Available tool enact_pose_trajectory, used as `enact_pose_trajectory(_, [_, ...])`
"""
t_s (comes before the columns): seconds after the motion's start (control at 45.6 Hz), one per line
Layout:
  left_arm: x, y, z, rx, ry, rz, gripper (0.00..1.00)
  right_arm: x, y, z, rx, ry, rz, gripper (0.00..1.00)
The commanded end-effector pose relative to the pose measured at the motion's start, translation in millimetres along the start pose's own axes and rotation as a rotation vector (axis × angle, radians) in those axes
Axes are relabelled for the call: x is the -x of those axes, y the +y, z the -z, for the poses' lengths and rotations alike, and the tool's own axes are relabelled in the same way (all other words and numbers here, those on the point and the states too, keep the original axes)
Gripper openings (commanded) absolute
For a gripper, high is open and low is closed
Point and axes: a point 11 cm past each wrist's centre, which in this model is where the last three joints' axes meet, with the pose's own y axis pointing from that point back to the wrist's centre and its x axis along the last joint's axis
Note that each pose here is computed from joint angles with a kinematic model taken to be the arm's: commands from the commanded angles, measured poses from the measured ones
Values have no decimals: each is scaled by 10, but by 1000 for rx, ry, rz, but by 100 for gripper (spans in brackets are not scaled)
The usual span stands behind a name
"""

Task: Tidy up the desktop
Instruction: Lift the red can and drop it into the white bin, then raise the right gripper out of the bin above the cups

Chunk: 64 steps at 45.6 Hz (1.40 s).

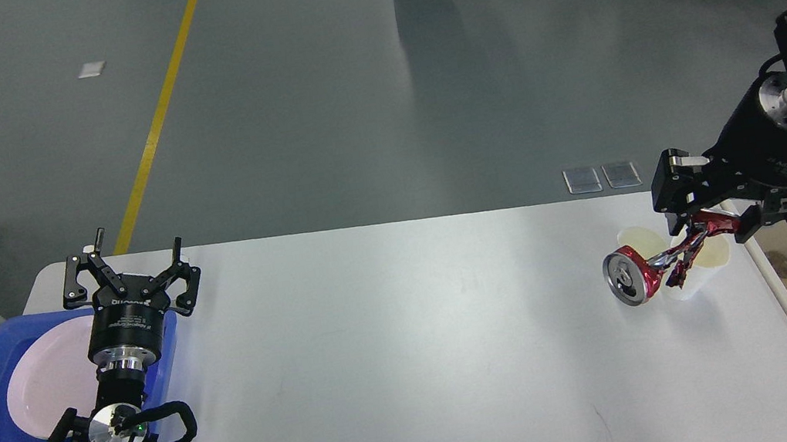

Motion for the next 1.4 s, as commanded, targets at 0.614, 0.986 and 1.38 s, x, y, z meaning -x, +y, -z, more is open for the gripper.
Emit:
enact_pose_trajectory(0.614, [0,0,0,0,0,0,96,-719,-993,-2631,172,-625,-299,0])
enact_pose_trajectory(0.986, [0,0,-1,1,0,0,96,-587,-1865,-3178,317,-712,-496,0])
enact_pose_trajectory(1.38, [0,0,-1,1,0,0,96,217,-2884,-3162,526,-615,-678,0])
